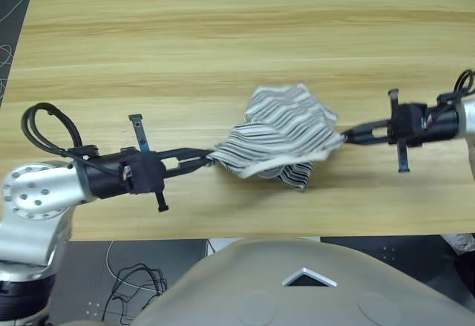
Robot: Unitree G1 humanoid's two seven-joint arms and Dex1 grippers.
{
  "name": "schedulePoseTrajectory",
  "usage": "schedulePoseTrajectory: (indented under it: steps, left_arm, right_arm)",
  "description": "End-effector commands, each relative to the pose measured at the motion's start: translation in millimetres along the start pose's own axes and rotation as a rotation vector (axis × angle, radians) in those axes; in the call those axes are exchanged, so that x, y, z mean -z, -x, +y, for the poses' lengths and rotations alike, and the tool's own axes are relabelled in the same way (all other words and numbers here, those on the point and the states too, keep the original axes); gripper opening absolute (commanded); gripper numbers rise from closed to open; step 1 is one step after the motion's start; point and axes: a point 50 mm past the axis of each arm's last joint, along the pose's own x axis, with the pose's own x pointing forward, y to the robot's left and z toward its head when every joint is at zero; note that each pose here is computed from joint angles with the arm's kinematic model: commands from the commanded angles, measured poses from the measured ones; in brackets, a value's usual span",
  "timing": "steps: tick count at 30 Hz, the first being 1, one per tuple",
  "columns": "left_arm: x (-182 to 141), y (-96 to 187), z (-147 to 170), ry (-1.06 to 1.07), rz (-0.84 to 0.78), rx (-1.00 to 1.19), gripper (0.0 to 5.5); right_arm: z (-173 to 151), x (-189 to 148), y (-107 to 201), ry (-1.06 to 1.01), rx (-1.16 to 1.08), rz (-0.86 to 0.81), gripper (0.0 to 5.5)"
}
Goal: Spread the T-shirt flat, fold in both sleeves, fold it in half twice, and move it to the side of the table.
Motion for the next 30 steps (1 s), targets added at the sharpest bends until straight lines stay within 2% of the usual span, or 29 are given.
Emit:
schedulePoseTrajectory:
  steps: [1,3,5,7,8,11,14,16,19,22,24,27,30]
  left_arm:
    - [-21,9,-10,0.050,-0.042,0.174,0.11]
    - [-23,7,-13,0.055,-0.044,0.207,0.11]
    - [-15,2,-3,0.042,-0.009,0.169,0.11]
    - [4,-2,21,-0.046,0.122,0.046,0.11]
    - [14,-3,39,-0.125,0.208,-0.029,0.11]
    - [25,1,127,-0.415,0.406,-0.321,0.11]
    - [10,8,208,-0.612,0.535,-0.546,0.11]
    - [-12,17,256,-0.698,0.630,-0.708,0.11]
    - [-53,26,296,-0.741,0.667,-0.946,0.11]
    - [-126,37,319,-0.775,0.530,-1.287,0.11]
    - [-158,43,320,-0.823,0.446,-1.416,0.11]
    - [-161,42,320,-0.841,0.410,-1.436,0.11]
    - [-109,26,319,-0.841,0.529,-1.248,0.11]
  right_arm:
    - [27,-19,-5,-0.045,-0.123,-0.075,0.10]
    - [28,-22,-14,-0.044,-0.125,-0.101,0.10]
    - [10,-23,-26,-0.023,-0.022,-0.107,0.10]
    - [-18,-21,-34,0.024,0.126,-0.073,0.10]
    - [-34,-21,-33,0.051,0.205,-0.059,0.10]
    - [-120,-34,-18,0.142,0.634,-0.022,0.10]
    - [-190,-56,8,0.264,0.970,0.105,0.10]
    - [-222,-86,33,0.344,1.168,0.205,0.10]
    - [-243,-136,55,0.427,1.411,0.248,0.10]
    - [-245,-212,71,0.592,1.666,0.167,0.10]
    - [-240,-246,76,0.684,1.743,0.096,0.10]
    - [-240,-253,69,0.717,1.705,0.059,0.10]
    - [-249,-211,43,0.634,1.526,0.078,0.10]
